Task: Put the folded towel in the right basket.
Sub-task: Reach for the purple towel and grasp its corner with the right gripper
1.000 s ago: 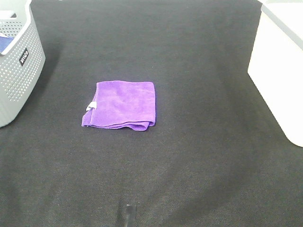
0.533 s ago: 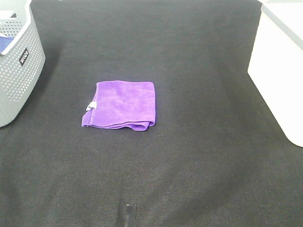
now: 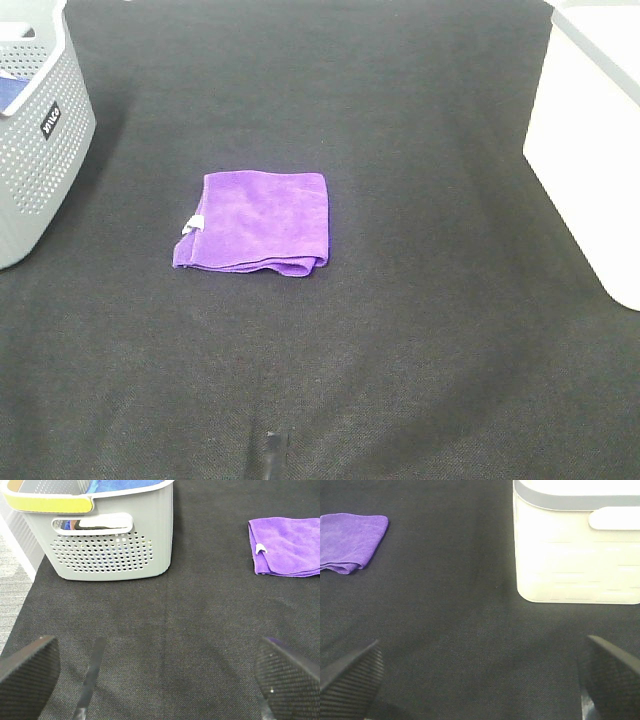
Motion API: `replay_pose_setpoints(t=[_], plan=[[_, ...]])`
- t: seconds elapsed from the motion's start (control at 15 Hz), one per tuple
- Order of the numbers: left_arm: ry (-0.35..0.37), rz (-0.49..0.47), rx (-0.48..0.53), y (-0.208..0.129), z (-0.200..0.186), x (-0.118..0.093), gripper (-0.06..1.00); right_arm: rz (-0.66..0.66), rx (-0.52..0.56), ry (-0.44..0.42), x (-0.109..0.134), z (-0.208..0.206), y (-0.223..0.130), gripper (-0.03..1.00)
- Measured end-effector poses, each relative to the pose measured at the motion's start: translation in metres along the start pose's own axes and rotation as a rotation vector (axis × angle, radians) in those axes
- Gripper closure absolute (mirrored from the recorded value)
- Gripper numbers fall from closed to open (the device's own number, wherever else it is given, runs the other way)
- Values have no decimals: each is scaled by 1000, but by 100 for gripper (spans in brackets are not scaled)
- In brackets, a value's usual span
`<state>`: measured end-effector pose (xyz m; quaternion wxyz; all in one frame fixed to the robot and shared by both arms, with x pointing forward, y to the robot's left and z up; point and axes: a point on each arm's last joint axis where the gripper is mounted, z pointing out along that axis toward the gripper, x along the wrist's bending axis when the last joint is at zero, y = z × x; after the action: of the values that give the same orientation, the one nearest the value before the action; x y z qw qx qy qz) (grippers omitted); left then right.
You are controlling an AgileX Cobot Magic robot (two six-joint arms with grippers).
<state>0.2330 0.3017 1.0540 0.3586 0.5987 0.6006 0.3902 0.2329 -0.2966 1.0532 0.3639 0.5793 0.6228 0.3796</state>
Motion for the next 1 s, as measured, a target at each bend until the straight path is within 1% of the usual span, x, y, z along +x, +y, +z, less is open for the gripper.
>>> replay_pose_setpoints(t=[1.0], plan=[[0,0,0,0,0,0,-5,10,-1,17,2,0,0,-1]])
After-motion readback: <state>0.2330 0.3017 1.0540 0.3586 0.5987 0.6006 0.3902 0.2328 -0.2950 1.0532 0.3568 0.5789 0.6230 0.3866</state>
